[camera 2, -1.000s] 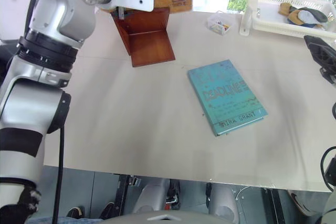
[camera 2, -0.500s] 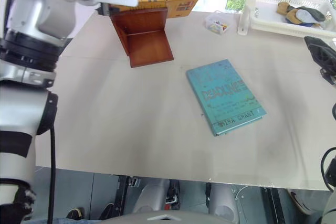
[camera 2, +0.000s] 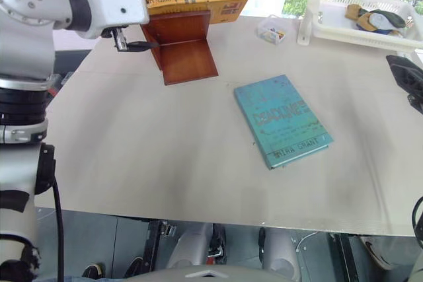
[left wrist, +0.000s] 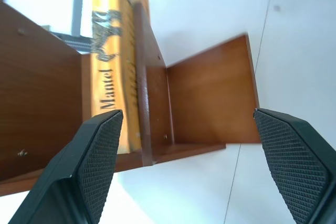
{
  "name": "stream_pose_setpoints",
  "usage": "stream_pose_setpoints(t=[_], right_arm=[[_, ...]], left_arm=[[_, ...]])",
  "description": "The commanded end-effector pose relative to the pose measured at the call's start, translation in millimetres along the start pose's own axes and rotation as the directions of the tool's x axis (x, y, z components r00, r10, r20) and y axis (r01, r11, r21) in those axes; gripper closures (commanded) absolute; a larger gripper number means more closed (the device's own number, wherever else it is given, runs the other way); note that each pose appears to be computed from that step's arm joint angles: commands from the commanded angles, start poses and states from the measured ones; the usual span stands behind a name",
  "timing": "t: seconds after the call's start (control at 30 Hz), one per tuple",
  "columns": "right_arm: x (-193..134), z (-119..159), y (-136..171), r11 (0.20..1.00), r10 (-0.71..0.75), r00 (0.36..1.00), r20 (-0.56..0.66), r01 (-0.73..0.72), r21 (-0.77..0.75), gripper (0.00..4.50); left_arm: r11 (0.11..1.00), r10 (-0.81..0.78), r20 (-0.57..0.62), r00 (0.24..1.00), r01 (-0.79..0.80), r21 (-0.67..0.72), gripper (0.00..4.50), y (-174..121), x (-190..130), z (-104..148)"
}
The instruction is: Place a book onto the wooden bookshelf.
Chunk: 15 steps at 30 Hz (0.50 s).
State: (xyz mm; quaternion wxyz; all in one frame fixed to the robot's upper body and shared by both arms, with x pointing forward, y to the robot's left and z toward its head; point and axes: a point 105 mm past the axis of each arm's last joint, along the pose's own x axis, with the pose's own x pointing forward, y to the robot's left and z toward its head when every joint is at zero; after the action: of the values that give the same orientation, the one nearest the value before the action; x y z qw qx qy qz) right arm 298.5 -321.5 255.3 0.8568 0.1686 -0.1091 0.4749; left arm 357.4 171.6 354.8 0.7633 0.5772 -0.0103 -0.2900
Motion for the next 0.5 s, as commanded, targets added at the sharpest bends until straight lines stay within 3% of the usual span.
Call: stream_pose_setpoints(t=[0.03,0.1,0.23,0.37,0.5], right_arm=[[-8,-1,9,0.997,0.008,0.995,-0.096,-0.015,-0.075,0.0],[-17,-12,7,0.995,-0.044,0.986,-0.159,0.03,-0.092,0.0],[-52,-37,6,0.978,-0.185,0.94,-0.288,0.146,-0.152,0.0],[-82,-66,-2,0.948,-0.303,0.857,-0.416,0.226,-0.225,0.0],[-99,-79,-10,0.919,-0.375,0.785,-0.493,0.245,-0.309,0.0]], left_arm=[[0.983,0.025,0.145,0.989,0.002,-0.185,0.26,-13,-10,4],[0.943,0.037,0.209,0.977,0.035,-0.331,0.26,-34,-6,1],[0.754,0.03,0.196,0.98,0.106,-0.648,0.26,-124,-7,-37],[0.66,0.033,0.182,0.983,0.115,-0.742,0.26,-175,-12,-56],[0.59,0.035,0.178,0.983,0.123,-0.798,0.26,-204,-16,-76]])
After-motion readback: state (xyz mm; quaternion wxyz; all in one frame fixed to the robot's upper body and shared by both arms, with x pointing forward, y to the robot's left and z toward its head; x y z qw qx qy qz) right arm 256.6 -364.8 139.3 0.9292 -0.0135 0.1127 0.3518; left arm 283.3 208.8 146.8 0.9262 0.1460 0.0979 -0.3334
